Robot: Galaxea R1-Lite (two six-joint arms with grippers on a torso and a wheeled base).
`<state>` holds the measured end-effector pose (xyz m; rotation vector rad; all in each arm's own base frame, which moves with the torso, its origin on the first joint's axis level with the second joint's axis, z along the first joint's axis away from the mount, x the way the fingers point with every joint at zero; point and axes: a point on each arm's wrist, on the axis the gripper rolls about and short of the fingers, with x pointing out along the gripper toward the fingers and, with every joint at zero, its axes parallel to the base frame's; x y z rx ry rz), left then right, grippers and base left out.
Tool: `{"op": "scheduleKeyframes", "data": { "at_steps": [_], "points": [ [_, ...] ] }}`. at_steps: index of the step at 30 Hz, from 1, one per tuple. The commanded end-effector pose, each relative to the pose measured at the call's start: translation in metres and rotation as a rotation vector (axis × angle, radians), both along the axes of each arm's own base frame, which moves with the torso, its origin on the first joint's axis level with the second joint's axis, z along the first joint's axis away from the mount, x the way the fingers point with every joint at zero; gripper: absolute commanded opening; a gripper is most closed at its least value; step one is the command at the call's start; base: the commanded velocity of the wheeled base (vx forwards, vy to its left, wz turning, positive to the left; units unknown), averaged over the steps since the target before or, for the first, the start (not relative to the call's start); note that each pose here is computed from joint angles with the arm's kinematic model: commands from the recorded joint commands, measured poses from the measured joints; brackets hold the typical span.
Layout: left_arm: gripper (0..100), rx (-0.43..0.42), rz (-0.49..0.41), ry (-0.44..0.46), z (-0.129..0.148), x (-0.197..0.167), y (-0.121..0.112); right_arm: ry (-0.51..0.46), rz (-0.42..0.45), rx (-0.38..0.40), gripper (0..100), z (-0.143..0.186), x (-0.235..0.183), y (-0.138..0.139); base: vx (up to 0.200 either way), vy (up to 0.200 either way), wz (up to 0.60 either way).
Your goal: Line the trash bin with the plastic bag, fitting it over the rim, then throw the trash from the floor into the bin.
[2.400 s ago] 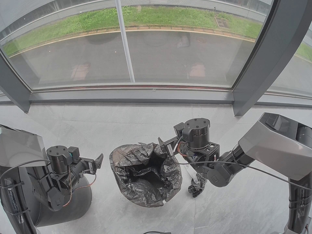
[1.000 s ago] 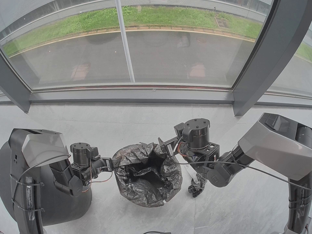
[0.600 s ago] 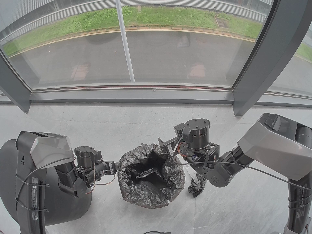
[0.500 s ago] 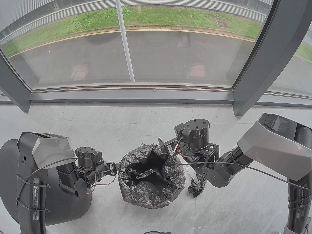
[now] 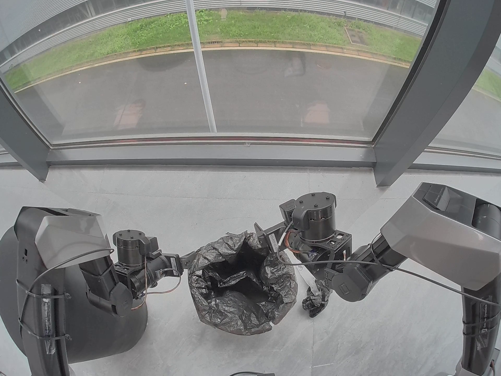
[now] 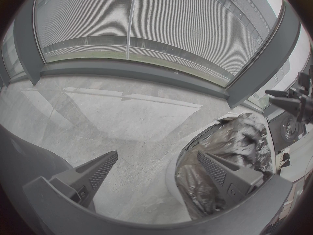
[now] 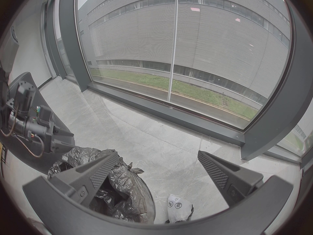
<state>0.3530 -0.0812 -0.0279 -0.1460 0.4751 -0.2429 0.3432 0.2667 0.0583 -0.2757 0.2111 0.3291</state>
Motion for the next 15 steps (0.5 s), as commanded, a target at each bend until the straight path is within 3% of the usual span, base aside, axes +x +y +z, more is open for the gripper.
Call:
{"op": "scheduleKeyframes", "data": {
  "at_steps": [1, 9, 15],
  "points": [
    [100, -0.025, -0.005, -0.068, 0.046, -0.023, 0.004, 0.004, -0.001, 0.004, 100, 0.002, -0.003, -0.002, 0.000, 0.000, 0.00],
    [100, -0.102, -0.023, -0.095, 0.093, -0.081, 0.013, 0.025, -0.021, -0.014, 100, -0.002, 0.003, -0.013, 0.000, 0.000, 0.00],
    [100, -0.196, -0.036, -0.196, 0.134, -0.114, 0.010, 0.067, -0.090, -0.036, 100, -0.009, 0.020, -0.038, 0.000, 0.000, 0.00]
  ]
}}
